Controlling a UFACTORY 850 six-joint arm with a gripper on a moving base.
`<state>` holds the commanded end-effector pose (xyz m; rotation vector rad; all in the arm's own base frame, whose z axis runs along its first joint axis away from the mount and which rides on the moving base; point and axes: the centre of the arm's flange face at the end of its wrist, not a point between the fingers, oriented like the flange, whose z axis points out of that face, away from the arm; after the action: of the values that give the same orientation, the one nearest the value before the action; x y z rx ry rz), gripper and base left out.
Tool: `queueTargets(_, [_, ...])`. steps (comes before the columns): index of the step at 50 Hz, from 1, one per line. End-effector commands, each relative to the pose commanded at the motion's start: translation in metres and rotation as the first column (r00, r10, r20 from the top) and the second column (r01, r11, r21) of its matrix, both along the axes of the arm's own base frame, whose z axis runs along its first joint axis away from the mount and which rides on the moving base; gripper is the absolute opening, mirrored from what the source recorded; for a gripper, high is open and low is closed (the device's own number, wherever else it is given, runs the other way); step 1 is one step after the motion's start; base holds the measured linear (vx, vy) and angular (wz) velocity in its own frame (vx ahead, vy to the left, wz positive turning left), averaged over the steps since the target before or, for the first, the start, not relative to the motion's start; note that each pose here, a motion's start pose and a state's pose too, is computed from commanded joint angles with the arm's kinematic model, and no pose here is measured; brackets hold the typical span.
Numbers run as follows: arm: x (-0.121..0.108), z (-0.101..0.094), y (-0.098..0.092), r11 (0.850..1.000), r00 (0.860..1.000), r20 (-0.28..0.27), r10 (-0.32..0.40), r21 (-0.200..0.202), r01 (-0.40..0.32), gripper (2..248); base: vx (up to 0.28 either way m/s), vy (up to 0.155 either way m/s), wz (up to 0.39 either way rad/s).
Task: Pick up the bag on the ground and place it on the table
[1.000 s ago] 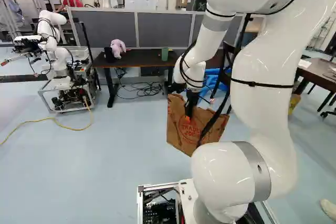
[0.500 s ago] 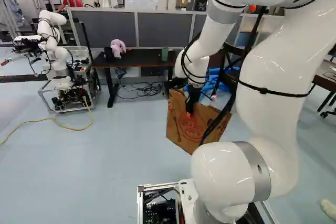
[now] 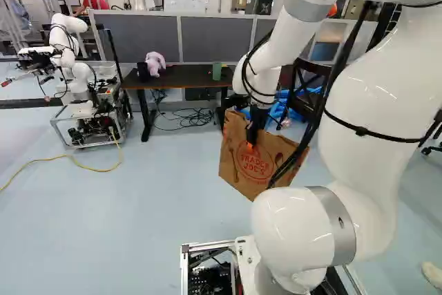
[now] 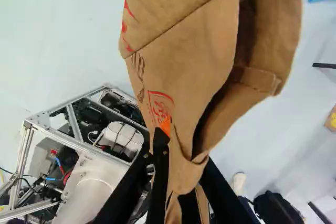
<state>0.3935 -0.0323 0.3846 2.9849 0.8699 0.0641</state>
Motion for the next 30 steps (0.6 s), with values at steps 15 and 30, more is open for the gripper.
queueTargets(15, [-0.007, 0.022, -0.003, 1.000, 1.000, 0.008, -0.018, 0.004, 0.018, 21, 0.000, 0.000, 0.000])
queueTargets(30, [-0.010, 0.045, -0.002, 1.000, 1.000, 0.017, -0.023, 0.005, 0.022, 21, 0.000, 0.000, 0.000])
